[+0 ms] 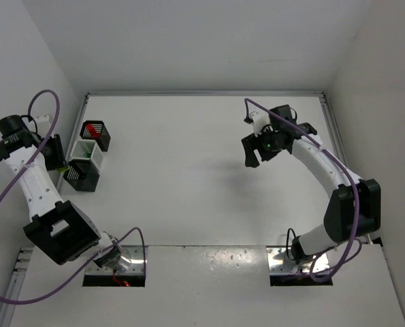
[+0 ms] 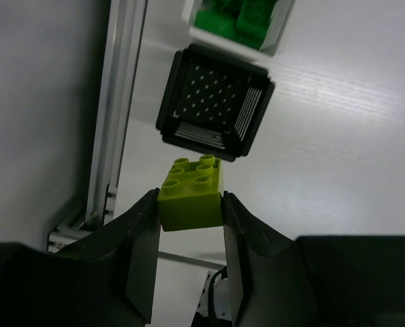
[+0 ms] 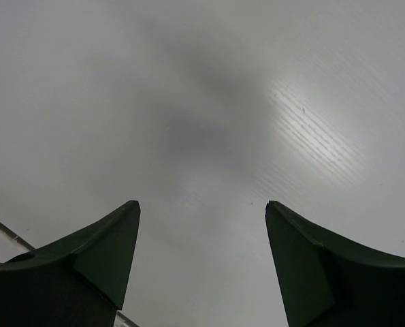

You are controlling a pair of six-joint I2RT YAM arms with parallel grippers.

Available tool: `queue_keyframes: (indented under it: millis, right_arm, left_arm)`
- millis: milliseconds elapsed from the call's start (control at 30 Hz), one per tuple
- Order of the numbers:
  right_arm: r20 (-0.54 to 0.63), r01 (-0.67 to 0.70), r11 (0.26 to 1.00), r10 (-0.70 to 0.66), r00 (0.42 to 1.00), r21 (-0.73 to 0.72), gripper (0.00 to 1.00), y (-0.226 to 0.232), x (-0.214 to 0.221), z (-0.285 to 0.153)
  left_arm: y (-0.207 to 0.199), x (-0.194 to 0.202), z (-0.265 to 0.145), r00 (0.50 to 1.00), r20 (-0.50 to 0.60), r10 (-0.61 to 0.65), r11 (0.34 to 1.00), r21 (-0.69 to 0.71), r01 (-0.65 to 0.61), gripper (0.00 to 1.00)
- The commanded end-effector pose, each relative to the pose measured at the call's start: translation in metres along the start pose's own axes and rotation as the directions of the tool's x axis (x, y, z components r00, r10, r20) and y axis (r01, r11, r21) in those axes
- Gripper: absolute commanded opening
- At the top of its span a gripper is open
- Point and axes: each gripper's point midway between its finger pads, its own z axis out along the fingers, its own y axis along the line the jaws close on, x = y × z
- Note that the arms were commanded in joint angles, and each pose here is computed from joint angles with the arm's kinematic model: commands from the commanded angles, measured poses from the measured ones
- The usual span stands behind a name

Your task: Sort the legos into containers by color

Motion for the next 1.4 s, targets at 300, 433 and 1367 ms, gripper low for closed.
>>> queue_keyframes:
  millis: [300, 433, 1367]
  right_arm:
    - [-0.010, -0.112, 0.991, 0.112, 0.994, -0.072, 0.75, -0.009, -0.008, -0.004]
    - [-0.027, -0.136, 0.989, 0.134, 0.991, -0.055, 0.75, -0.017, -0.002, -0.003]
    - [0.080, -0.364, 0.907, 0.355, 0.931, 0.213, 0.74, -0.144, -0.005, -0.028]
  left_arm:
    - [0.018, 0.024, 0.025, 0.998, -0.054, 0.043, 0.999, -0.017, -0.044, 0.01]
    - [0.012, 0.020, 0.043, 0.997, -0.059, 0.045, 0.999, 0.012, -0.044, 0.03]
    - [-0.007, -0.025, 0.067, 0.994, 0.017, 0.107, 0.994, 0.005, -0.107, 0.64]
